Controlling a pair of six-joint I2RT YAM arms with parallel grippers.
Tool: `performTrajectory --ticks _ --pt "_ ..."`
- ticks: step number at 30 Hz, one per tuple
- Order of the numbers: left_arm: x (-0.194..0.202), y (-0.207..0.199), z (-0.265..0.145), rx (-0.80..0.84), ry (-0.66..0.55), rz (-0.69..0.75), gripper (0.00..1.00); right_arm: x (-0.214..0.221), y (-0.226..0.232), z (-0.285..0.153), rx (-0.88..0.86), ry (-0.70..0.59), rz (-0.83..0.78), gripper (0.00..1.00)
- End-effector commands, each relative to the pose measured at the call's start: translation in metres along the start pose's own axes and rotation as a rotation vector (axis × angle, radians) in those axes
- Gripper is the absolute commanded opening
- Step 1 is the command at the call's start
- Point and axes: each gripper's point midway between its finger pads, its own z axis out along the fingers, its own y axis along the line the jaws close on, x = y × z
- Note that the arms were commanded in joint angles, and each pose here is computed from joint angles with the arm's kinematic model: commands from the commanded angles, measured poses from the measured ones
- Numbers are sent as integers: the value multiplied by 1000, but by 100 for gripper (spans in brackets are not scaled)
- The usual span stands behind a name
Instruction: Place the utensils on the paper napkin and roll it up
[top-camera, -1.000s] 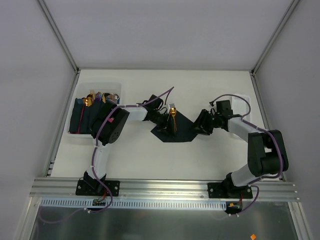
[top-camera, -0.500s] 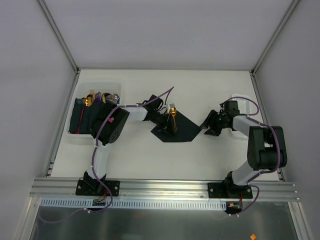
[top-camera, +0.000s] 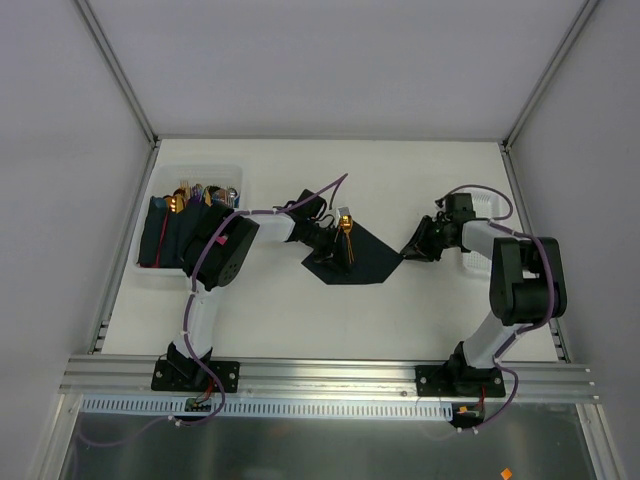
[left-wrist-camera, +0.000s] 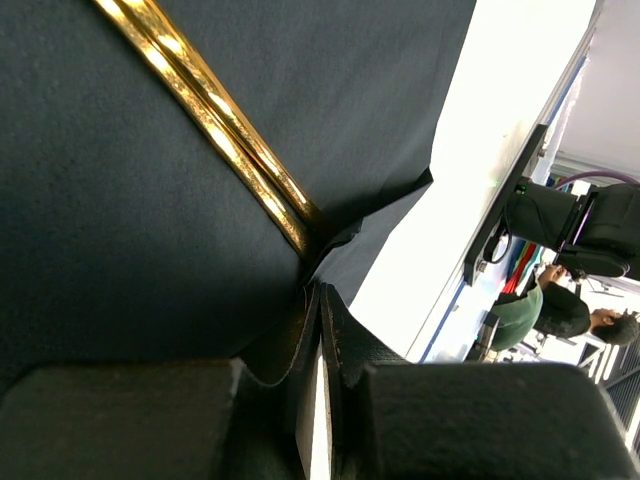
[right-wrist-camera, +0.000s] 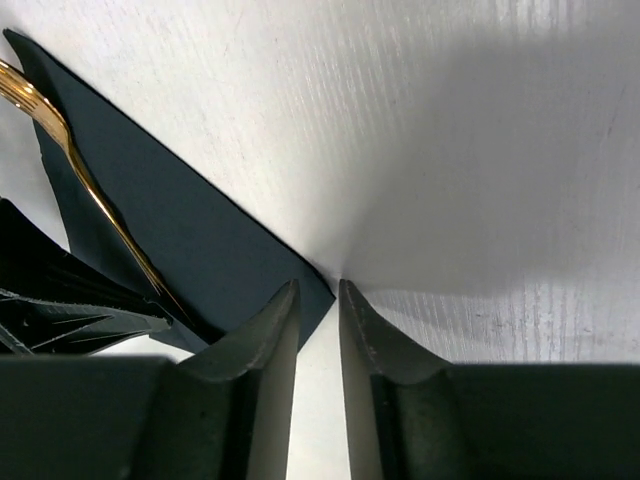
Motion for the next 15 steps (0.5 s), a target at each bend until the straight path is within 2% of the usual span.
performTrajectory --ticks 1,2,7,15 --pt "-5 21 2 -59 -24 -24 4 -5 1 -1 6 15 -38 24" --pt "-5 21 2 -60 -24 -29 4 -6 2 -1 5 16 -43 16" --pt "-6 23 2 -58 -24 -35 4 -4 12 -3 -56 24 -56 0" --pt "-8 25 -1 -63 -32 -38 4 -18 48 -32 -163 -50 -90 0"
